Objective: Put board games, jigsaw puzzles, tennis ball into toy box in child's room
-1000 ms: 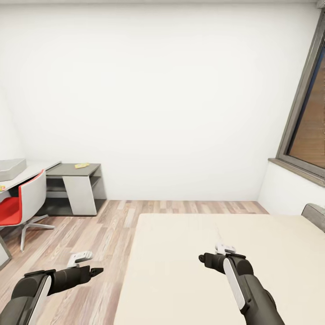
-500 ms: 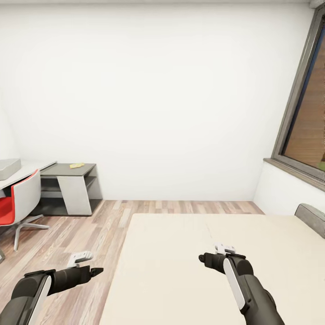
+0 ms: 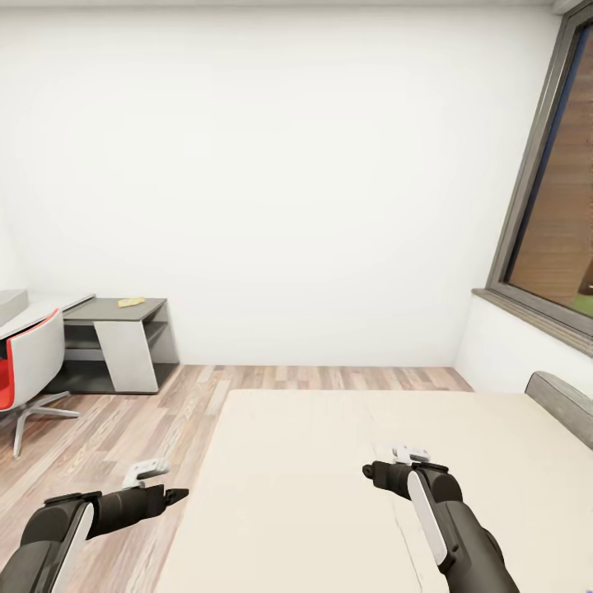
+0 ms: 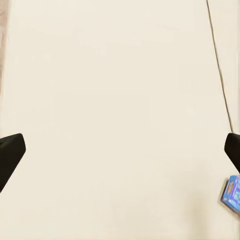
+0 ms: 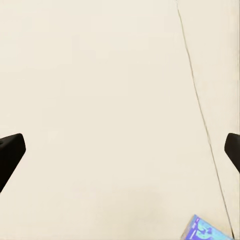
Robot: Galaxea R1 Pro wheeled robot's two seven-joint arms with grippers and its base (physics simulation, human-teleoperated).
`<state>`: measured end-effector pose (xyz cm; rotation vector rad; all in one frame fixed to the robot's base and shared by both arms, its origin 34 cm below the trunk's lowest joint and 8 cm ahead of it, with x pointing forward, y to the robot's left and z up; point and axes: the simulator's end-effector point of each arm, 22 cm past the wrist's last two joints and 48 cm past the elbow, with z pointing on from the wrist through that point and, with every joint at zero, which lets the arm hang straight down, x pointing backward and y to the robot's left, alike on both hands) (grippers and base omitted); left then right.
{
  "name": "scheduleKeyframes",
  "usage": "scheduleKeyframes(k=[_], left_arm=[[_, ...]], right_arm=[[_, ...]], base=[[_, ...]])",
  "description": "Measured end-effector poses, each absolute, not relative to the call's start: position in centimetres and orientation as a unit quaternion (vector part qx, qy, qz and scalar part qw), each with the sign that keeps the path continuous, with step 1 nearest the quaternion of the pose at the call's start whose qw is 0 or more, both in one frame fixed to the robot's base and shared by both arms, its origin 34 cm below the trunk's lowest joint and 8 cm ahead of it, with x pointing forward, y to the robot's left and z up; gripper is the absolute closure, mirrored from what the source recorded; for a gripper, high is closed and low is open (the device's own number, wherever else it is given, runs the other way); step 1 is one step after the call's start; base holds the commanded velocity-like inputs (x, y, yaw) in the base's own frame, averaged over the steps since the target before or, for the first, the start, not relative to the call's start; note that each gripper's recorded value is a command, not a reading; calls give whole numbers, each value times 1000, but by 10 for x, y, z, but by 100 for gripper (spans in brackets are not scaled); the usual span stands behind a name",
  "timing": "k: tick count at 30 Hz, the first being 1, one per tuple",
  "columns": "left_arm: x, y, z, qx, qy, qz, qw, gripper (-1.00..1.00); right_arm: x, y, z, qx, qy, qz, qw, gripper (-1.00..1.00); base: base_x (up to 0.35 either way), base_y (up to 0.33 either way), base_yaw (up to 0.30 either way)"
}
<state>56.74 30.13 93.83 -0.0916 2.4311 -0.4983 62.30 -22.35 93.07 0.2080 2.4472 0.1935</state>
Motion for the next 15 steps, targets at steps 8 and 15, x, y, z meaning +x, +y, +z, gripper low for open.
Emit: scheduleKeyframes(k=[8,15], left_arm=[[567,301,938,-35,926,-190,323,-100],[567,301,938,-35,926,-190,323,-100]], right_arm=[[623,-224,931,80,937,74,332,-100],[620,-223,924,80,939,74,325,-100]], base=[[0,-222,0],[0,-223,0]])
